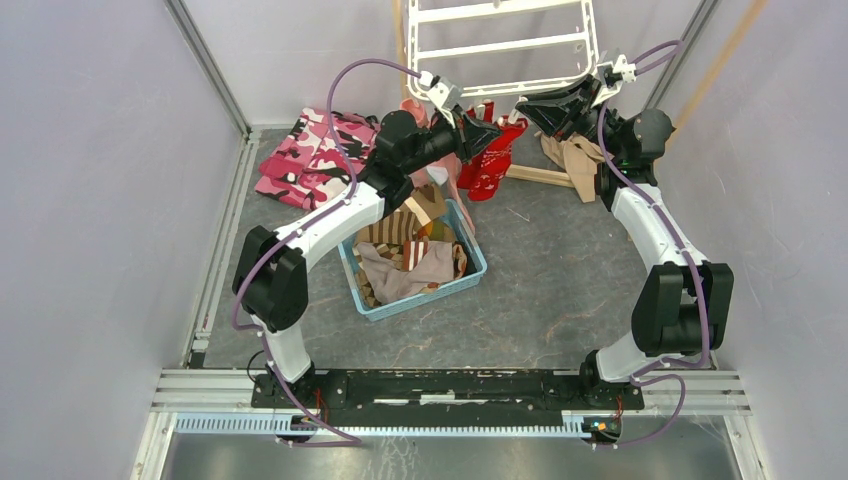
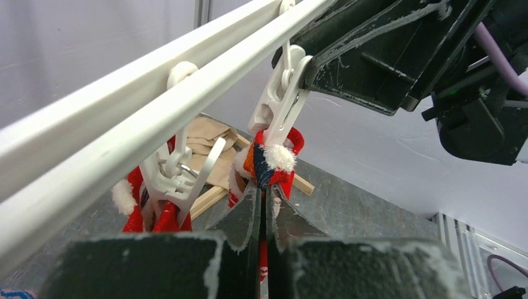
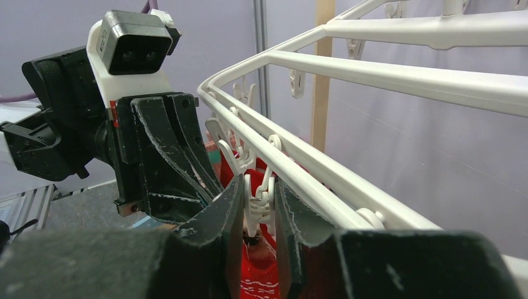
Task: Clip the socks to the hanger
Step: Clamp the sock onto the hanger.
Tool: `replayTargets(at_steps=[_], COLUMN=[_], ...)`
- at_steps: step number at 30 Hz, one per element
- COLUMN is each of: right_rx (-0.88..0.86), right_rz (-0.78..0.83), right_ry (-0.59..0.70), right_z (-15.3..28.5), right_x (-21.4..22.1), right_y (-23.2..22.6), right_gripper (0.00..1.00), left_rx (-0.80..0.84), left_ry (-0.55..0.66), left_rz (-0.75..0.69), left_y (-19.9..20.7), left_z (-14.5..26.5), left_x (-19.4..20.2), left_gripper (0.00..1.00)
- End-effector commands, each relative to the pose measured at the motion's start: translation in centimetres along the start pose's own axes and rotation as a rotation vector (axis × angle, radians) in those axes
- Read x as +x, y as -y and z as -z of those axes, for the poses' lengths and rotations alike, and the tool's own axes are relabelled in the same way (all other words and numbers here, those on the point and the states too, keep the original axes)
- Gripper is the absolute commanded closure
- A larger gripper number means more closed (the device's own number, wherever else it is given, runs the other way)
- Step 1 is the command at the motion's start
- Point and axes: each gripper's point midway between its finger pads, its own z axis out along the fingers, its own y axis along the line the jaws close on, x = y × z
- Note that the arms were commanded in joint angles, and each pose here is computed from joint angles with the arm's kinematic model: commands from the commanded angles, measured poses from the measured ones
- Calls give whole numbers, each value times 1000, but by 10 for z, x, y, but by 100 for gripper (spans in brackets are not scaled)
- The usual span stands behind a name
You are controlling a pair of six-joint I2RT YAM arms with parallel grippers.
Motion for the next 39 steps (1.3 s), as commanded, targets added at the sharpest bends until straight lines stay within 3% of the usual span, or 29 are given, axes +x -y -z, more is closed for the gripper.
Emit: replayTargets(at_steps=[1, 8, 12, 18, 23, 26, 29, 32, 39], right_rx=[-73, -77, -79, -62, -46, -22, 20, 69, 157], right_rz=[52, 53, 52, 52, 61, 73, 97, 114, 140], right_ry=[9, 3, 4, 10, 2, -12, -41, -83, -140], right_z=[-3, -2, -2, -1, 1, 4, 9, 16, 40], right_x=[-17, -16, -17, -19, -21, -22, -22, -18, -8], right_y=[-23, -24, -26, -26, -27, -27, -26, -24, -29], right_gripper=[84, 84, 79, 43, 28, 23, 18, 15, 12], left_rx=[88, 126, 122, 112, 91, 83, 74, 70, 65], left_ry=[123, 142, 136, 111, 103, 107, 113, 117, 112], left_rz=[4, 52, 69, 86, 100, 111, 119, 117, 102], left_y=[27, 33, 30, 26, 20, 18, 18, 20, 32], left_z=[-1, -2, -3, -3, -1, 0, 2, 7, 29], left_x=[-52, -60, -58, -48, -44, -45, -49, -53, -62], left_gripper=[98, 98, 98, 97, 93, 87, 67, 54, 37])
